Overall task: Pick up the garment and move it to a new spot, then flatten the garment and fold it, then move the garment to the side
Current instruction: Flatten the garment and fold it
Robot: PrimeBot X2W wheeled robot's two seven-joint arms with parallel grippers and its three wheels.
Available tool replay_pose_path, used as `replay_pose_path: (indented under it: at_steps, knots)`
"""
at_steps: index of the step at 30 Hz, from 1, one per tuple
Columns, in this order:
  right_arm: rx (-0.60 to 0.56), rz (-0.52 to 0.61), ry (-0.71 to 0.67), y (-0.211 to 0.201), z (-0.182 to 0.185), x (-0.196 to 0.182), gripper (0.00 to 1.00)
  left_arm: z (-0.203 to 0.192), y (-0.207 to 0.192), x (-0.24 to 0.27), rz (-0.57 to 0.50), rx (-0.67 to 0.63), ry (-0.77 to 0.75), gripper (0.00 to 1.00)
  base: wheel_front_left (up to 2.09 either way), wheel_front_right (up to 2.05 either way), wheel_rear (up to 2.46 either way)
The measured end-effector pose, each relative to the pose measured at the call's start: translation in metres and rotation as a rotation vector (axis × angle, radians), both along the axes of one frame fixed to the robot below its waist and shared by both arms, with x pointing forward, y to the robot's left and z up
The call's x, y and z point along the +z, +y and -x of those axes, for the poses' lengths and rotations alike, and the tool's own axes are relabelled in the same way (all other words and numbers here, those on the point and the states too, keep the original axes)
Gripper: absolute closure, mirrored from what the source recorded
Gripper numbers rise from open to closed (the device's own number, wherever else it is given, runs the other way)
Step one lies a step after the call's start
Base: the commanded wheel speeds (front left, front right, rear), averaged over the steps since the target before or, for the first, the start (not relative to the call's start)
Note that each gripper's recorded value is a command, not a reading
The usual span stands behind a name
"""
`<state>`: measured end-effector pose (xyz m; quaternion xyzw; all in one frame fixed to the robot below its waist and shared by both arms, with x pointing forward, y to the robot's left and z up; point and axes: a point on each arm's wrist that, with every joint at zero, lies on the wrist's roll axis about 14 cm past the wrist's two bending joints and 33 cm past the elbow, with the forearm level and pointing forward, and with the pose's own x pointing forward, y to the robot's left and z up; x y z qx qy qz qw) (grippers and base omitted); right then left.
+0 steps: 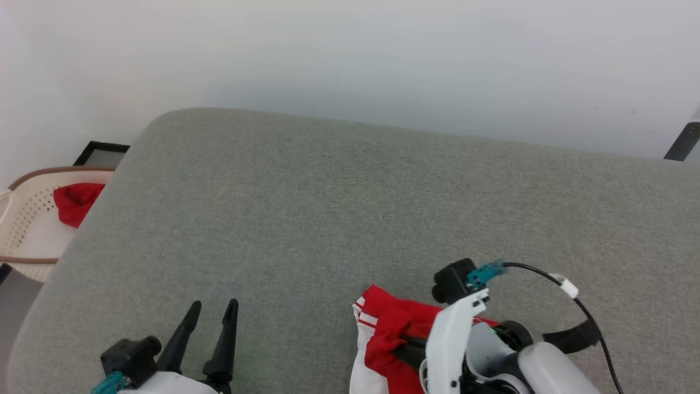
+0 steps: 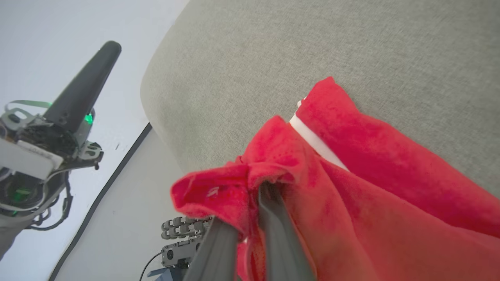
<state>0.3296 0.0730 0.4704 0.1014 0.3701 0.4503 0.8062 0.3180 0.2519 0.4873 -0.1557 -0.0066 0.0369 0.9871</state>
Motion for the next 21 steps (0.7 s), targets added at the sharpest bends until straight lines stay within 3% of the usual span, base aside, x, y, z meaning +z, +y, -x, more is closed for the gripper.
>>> replay_pose_path:
  at_steps: [2, 4, 5, 6, 7, 21]
  knots:
    - [0.012, 0.013, -0.001, 0.004, 0.0, -0.004, 1.0, 0.0, 0.0, -0.001, -0.001, 0.0, 0.002, 0.0, 0.0, 0.0, 0.0]
    - [0.018, 0.014, -0.001, 0.007, 0.0, -0.006, 0.56, -0.001, 0.0, -0.001, -0.001, -0.001, 0.004, 0.0, 0.0, 0.0, 0.0]
    - [0.024, 0.016, -0.01, 0.009, -0.001, -0.006, 0.42, 0.0, 0.0, -0.002, 0.0, -0.003, 0.005, 0.0, 0.0, 0.0, 0.0]
    - [0.032, 0.019, -0.019, 0.011, -0.001, -0.005, 0.15, -0.001, 0.0, -0.003, 0.0, -0.004, 0.008, 0.0, 0.0, 0.0, 0.0]
    - [0.033, 0.016, -0.025, 0.012, -0.002, -0.003, 0.0, -0.001, 0.0, -0.003, -0.001, -0.004, 0.009, 0.0, 0.0, 0.0, 0.0]
    - [0.002, -0.031, -0.144, -0.009, -0.007, 0.027, 0.0, -0.002, -0.005, -0.001, -0.011, -0.031, -0.001, 0.0, 0.0, 0.0, 0.0]
